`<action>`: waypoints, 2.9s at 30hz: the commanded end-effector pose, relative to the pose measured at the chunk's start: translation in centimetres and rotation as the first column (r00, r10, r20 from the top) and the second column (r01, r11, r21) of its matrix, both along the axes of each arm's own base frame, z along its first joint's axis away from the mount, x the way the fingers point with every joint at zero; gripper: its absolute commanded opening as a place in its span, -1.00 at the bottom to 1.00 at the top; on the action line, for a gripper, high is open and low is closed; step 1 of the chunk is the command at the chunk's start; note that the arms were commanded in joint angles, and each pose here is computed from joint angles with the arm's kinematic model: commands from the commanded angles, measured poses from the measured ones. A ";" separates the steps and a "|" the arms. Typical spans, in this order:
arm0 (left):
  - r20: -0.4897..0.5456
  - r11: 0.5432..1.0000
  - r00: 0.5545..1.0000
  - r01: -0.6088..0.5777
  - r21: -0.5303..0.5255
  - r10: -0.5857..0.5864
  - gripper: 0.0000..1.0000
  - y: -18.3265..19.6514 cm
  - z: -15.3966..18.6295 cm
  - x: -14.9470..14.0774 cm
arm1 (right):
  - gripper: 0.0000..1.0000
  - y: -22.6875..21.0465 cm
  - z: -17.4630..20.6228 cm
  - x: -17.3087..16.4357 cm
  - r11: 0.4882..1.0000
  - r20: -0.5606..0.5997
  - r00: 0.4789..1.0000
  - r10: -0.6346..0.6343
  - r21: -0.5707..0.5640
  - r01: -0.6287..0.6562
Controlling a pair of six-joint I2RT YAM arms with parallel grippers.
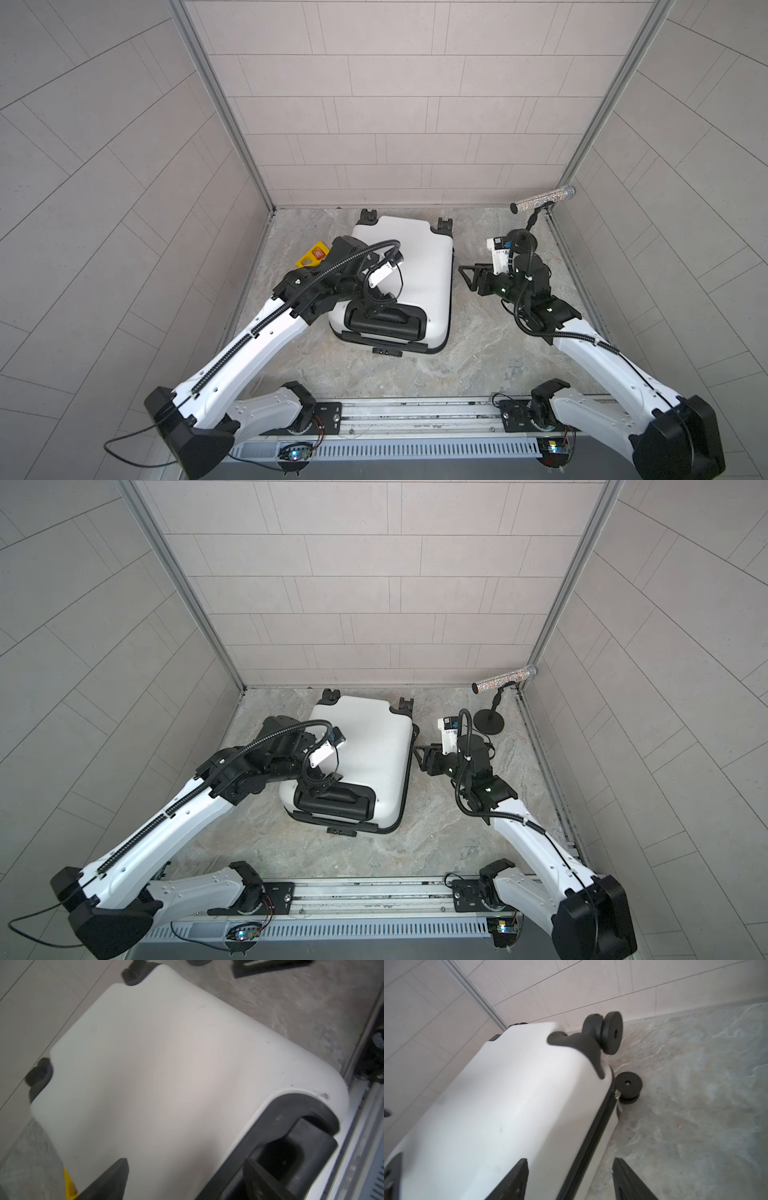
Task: Open the suitcase zippers
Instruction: Adjust the suitcase at the center of the board.
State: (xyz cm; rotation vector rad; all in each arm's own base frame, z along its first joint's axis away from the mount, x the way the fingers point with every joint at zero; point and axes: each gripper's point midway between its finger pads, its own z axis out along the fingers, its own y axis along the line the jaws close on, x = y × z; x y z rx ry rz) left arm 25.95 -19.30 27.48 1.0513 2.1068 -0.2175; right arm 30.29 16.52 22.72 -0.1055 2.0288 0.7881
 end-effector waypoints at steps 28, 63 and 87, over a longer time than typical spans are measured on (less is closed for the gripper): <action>-0.311 0.811 0.809 -0.562 -0.160 0.499 0.68 5.4 -0.9 7.0 | 0.30 22.6 0.3 -13.3 0.872 0.074 0.873 0.483 -0.132 -0.471; -0.248 0.859 0.846 -0.504 -0.083 0.472 0.67 5.8 -2.3 7.4 | 0.12 5.5 -10.8 2.6 0.831 0.352 0.863 0.362 -0.542 -0.128; -0.243 0.864 0.850 -0.498 -0.075 0.468 0.67 5.7 -2.4 7.9 | -1.00 6.0 -10.1 3.2 0.863 0.437 0.836 0.330 -0.499 -0.080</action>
